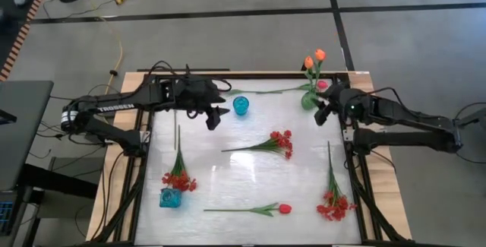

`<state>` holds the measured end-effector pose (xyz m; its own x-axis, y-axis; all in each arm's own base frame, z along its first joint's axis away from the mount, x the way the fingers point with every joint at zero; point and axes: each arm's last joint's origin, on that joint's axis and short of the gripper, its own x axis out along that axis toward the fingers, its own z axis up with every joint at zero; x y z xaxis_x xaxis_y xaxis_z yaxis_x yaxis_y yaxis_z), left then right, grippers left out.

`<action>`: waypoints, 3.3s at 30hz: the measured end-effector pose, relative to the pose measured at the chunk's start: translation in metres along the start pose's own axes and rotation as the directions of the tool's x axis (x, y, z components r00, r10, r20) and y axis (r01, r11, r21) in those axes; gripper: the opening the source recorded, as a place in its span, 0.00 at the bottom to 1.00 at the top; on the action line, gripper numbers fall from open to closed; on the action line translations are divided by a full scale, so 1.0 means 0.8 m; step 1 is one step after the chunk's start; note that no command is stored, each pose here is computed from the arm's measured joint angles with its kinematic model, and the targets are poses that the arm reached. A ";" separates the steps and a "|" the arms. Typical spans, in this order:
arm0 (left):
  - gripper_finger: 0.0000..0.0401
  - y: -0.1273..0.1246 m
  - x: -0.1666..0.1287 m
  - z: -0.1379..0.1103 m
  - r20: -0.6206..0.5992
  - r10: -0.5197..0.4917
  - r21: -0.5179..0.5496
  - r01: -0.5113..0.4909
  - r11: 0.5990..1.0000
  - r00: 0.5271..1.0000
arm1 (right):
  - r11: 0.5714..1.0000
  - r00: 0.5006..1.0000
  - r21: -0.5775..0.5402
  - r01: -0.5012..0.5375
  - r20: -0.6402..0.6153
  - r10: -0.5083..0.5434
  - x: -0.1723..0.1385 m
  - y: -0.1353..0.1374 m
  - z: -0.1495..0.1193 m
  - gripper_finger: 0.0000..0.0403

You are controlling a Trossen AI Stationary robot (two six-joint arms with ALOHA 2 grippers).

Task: Sort flowers into vase by color
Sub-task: Put the orange tulip into the green vase

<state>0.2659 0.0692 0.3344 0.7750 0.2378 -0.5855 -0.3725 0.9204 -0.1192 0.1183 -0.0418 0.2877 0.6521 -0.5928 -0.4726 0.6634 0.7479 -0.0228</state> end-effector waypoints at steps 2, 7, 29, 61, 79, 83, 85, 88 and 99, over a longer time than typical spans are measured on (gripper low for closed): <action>0.49 0.014 0.000 -0.001 -0.025 0.025 0.000 -0.025 1.000 0.999 | 0.996 0.996 0.012 -0.084 -0.010 0.084 -0.004 0.007 0.001 0.41; 0.49 0.063 0.002 0.004 -0.025 0.058 -0.012 -0.058 0.998 0.998 | 0.973 0.972 0.020 -0.230 -0.041 0.231 -0.008 0.025 -0.003 0.41; 0.49 0.175 0.167 0.065 -0.384 0.182 0.203 -0.110 0.973 0.905 | 0.944 0.915 0.011 -0.330 -0.240 0.323 0.026 0.098 -0.025 0.41; 0.49 0.217 0.257 -0.032 -0.619 0.232 0.360 0.009 0.933 0.750 | 0.932 0.904 -0.019 -0.361 -0.254 0.345 0.035 0.118 -0.030 0.41; 0.27 0.226 0.274 -0.047 -0.662 0.231 0.351 0.023 0.936 0.713 | 0.928 0.902 -0.009 -0.371 -0.242 0.358 0.034 0.121 -0.029 0.41; 0.07 0.228 0.270 -0.037 -0.661 0.265 0.356 -0.017 0.934 0.702 | 0.928 0.902 -0.009 -0.371 -0.242 0.358 0.034 0.121 -0.029 0.41; 0.02 0.228 0.265 -0.031 -0.671 0.268 0.349 -0.025 0.937 0.691 | 0.928 0.902 -0.009 -0.371 -0.242 0.358 0.034 0.121 -0.029 0.41; 0.03 0.225 0.254 -0.019 -0.701 0.255 0.341 0.000 0.940 0.666 | 0.928 0.902 -0.009 -0.372 -0.242 0.358 0.034 0.121 -0.029 0.41; 0.01 0.201 0.202 0.024 -0.821 0.143 0.203 0.048 0.978 0.553 | 0.916 0.901 0.008 -0.402 -0.172 0.397 0.034 0.125 -0.021 0.41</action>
<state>0.3409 0.2615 0.2359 -0.0439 0.0083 -0.9990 -0.2238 0.9745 0.0179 0.1965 0.0221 0.2581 0.7885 -0.1858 -0.5863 0.3478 0.9209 0.1759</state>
